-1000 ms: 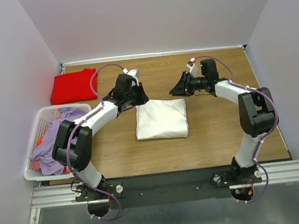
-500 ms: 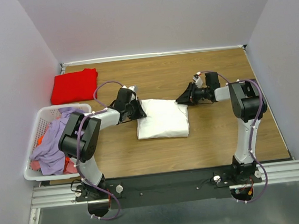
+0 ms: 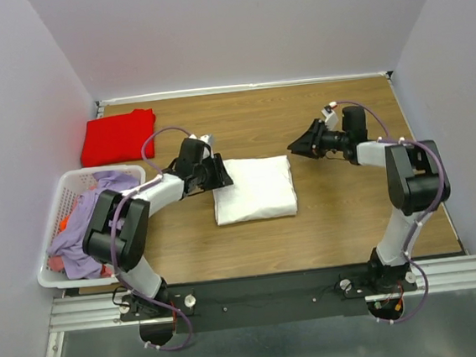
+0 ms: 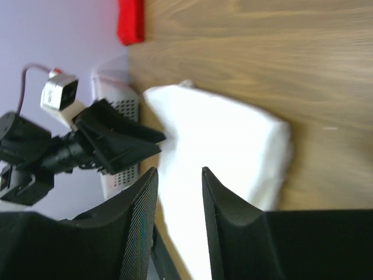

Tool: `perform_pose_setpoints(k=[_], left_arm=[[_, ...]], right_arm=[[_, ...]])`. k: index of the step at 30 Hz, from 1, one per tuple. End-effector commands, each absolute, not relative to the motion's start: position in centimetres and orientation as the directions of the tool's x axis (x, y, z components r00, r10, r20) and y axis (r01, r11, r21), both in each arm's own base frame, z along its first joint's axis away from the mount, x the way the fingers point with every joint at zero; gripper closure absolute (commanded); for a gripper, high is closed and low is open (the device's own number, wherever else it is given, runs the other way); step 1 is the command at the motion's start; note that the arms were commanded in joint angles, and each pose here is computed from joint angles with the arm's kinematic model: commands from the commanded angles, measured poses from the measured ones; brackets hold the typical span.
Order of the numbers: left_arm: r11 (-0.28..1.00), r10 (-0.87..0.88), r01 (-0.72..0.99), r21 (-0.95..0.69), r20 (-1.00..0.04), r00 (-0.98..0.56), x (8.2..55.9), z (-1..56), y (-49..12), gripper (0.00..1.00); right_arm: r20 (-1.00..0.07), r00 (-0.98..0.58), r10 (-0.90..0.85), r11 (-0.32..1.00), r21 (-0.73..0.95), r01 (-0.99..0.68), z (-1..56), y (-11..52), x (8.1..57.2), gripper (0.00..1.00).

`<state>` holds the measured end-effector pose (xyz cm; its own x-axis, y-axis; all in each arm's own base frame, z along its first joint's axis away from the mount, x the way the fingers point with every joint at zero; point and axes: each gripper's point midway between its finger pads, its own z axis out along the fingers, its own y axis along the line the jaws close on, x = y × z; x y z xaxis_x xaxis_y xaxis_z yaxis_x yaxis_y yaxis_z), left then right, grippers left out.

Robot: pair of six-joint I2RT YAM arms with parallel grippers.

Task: Fold and stack the t-shirts
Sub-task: Fold the tshirt

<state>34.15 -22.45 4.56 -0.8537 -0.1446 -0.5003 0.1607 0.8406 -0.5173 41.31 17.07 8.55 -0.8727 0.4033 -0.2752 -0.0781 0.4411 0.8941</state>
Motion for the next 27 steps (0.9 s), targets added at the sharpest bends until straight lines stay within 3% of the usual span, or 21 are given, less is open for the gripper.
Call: perform_pose_setpoints(k=[1, 5, 8, 13, 16, 20, 27], left_arm=[[0.822, -0.134, 0.226, -0.523, -0.563, -0.816, 34.1, 9.2, -22.7, 0.51], [0.794, -0.121, 0.266, -0.547, -0.571, -0.812, 31.6, 10.7, -23.5, 0.54], [0.797, -0.099, 0.258, -0.547, -0.539, -0.837, 29.7, 9.1, -23.5, 0.62], [0.805, -0.087, 0.202, -0.558, -0.449, -0.889, 27.1, 4.7, -22.8, 0.81], [0.833, -0.108, 0.119, -0.540, -0.369, -0.923, 25.6, 1.3, -21.4, 0.87], [0.843, -0.171, 0.034, -0.537, -0.326, -0.930, 25.1, -0.7, -19.4, 0.91], [0.829, -0.198, 0.055, -0.556, -0.385, -0.902, 26.1, 1.9, -19.0, 0.91]], right_arm=[[-0.318, -0.887, 0.334, 0.390, 0.904, -0.177, 12.8, 21.0, 37.7, 0.56], [-0.266, -0.930, 0.252, 0.339, 0.925, -0.172, 12.9, 25.3, 31.8, 0.55], [-0.237, -0.939, 0.248, 0.296, 0.942, -0.159, 13.2, 26.6, 29.6, 0.54], [-0.160, -0.965, 0.207, 0.351, 0.933, -0.079, 7.6, 26.3, 25.7, 0.53], [-0.092, -0.972, 0.216, 0.435, 0.900, 0.011, 2.1, 24.7, 24.4, 0.54], [-0.043, -0.958, 0.284, 0.448, 0.889, 0.093, -0.9, 21.8, 24.5, 0.55], [-0.076, -0.954, 0.291, 0.352, 0.936, 0.033, 3.6, 20.9, 26.0, 0.54]])
